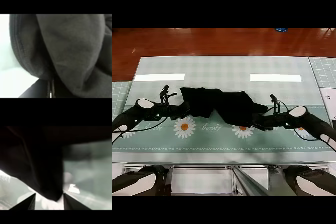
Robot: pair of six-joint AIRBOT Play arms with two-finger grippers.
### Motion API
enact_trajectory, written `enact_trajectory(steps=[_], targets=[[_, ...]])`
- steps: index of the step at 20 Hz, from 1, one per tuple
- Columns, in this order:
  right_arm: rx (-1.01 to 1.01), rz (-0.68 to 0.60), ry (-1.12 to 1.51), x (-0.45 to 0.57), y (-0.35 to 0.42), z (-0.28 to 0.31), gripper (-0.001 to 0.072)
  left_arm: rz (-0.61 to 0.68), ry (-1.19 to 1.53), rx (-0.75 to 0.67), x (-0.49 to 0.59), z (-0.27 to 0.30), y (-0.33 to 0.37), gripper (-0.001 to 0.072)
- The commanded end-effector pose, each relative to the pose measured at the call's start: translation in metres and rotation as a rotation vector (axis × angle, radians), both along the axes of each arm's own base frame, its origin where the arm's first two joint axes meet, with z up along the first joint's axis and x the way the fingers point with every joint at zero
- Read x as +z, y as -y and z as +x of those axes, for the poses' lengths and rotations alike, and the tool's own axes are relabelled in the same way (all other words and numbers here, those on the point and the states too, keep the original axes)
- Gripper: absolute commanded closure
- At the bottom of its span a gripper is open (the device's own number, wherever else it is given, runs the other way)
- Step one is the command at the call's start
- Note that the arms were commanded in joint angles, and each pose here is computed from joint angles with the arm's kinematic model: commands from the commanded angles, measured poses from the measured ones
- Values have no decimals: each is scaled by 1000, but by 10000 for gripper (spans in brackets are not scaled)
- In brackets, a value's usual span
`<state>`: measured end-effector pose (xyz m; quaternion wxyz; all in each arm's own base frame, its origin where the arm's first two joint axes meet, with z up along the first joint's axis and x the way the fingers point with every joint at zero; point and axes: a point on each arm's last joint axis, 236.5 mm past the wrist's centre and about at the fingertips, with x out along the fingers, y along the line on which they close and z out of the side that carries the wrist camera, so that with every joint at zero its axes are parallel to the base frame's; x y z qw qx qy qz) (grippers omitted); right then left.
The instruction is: Fold the shirts.
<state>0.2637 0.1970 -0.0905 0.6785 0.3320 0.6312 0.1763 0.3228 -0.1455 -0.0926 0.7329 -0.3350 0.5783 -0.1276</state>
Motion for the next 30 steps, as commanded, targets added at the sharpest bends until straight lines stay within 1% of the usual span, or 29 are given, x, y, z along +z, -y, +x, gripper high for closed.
enact_trajectory(steps=[1,2,4,6,8,11,12,13,15,17,19,22,24,25,28,30], targets=[[26,10,-3,-12,-30,12,335,-11,1,-10,3,0,3,690],[40,10,-1,-13,-37,16,417,-11,1,-10,3,0,3,690],[128,36,48,-1,-51,25,683,-18,8,-4,7,4,2,691],[226,66,150,42,-57,44,684,-51,48,-3,34,18,-5,690],[253,36,296,107,-39,80,684,-85,170,12,93,45,-20,691],[176,-87,608,250,19,133,685,-136,510,115,237,82,-52,691],[167,-109,696,299,33,133,685,-155,641,144,295,83,-62,691],[185,-124,782,347,42,120,685,-154,760,157,347,77,-68,691],[193,-214,950,421,61,87,685,-87,1002,173,441,45,-79,691],[133,-354,1101,478,88,53,685,8,1198,199,513,3,-88,691],[52,-475,1217,517,111,15,685,129,1345,235,561,-39,-94,691],[-28,-596,1290,539,130,-41,684,288,1503,291,606,-96,-89,691],[-57,-636,1320,546,135,-75,685,414,1576,309,623,-127,-81,691],[-75,-642,1327,548,136,-90,684,453,1601,307,628,-140,-75,691],[-70,-652,1297,538,136,-114,684,514,1641,280,630,-167,-58,691],[-49,-645,1237,524,135,-115,684,543,1602,235,616,-170,-53,691]])
